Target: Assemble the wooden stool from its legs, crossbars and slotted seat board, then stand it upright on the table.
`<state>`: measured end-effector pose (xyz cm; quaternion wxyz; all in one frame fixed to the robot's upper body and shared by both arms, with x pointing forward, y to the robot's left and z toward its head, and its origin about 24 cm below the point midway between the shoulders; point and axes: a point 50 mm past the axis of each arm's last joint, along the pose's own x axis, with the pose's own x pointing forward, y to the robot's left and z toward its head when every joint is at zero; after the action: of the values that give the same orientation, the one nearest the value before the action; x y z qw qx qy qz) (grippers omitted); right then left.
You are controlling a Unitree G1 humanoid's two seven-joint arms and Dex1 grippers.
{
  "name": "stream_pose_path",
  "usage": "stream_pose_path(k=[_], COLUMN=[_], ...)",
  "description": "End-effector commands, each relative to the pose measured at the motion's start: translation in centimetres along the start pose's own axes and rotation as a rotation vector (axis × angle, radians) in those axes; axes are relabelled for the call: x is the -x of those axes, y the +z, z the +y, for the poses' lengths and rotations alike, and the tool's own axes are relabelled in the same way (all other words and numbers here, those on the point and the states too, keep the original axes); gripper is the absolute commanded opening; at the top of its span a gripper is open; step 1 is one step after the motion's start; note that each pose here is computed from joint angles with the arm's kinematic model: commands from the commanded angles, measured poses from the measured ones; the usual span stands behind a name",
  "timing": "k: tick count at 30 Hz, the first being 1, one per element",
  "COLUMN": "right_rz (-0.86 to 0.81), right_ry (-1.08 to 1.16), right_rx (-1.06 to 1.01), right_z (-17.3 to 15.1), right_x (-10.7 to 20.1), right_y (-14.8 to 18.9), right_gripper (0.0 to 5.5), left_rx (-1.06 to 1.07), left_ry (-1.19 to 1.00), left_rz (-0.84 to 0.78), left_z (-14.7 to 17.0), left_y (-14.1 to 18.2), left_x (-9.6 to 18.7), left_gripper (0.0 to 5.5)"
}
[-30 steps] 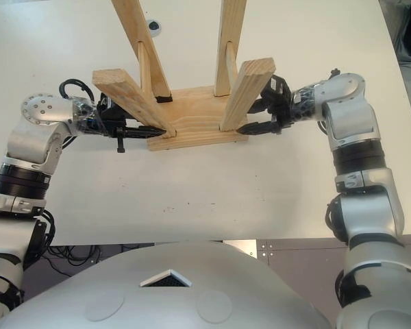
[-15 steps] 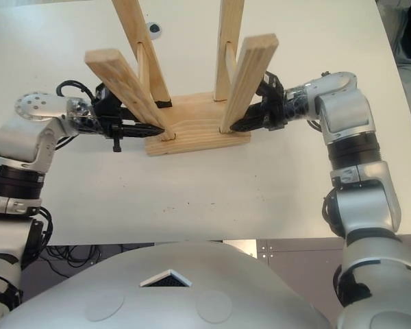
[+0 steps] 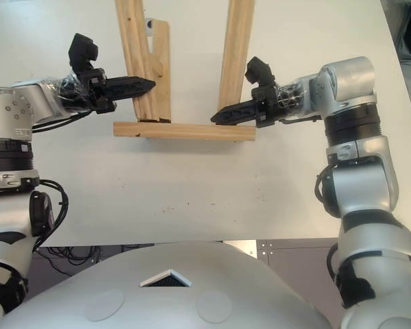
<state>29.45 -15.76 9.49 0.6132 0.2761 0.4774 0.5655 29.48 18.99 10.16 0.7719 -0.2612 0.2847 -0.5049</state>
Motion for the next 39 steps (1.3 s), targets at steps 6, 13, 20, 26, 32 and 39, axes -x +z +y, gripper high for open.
stream_pose_path(k=[6, 13, 20, 26, 32, 39], right_rz=[-0.114, -0.211, -0.293, -0.212, -0.177, -0.188], right_ry=[-0.144, -0.214, -0.245, -0.282, -0.248, -0.318], right_rx=[-0.060, -0.072, 0.232, 0.449, 0.685, 0.837], right_z=[-1.6, -2.4, -2.9, -2.8, -1.8, -2.2], right_x=[2.6, 4.5, 5.2, 3.9, 2.0, 0.1], right_y=[0.2, 0.9, 1.0, 0.7, 0.2, 0.9], right_gripper=[3.26, 3.26, 3.28, 3.28, 3.28, 3.28], left_rx=[-0.103, -0.081, -0.152, -0.127, 0.009, 0.008], left_ry=[0.245, 0.306, 0.321, 0.524, 0.317, 0.369], left_rz=[0.047, -0.065, 0.011, 0.060, -0.123, -0.029], left_z=[2.4, 2.9, 3.0, 4.3, 1.5, 2.3], left_y=[-0.7, 0.5, 0.7, 2.6, 5.7, 3.8], left_x=[2.7, 4.1, 3.6, 5.3, 6.2, 5.6], left_gripper=[2.25, 2.25, 2.95, 3.01, 3.01, 3.47])
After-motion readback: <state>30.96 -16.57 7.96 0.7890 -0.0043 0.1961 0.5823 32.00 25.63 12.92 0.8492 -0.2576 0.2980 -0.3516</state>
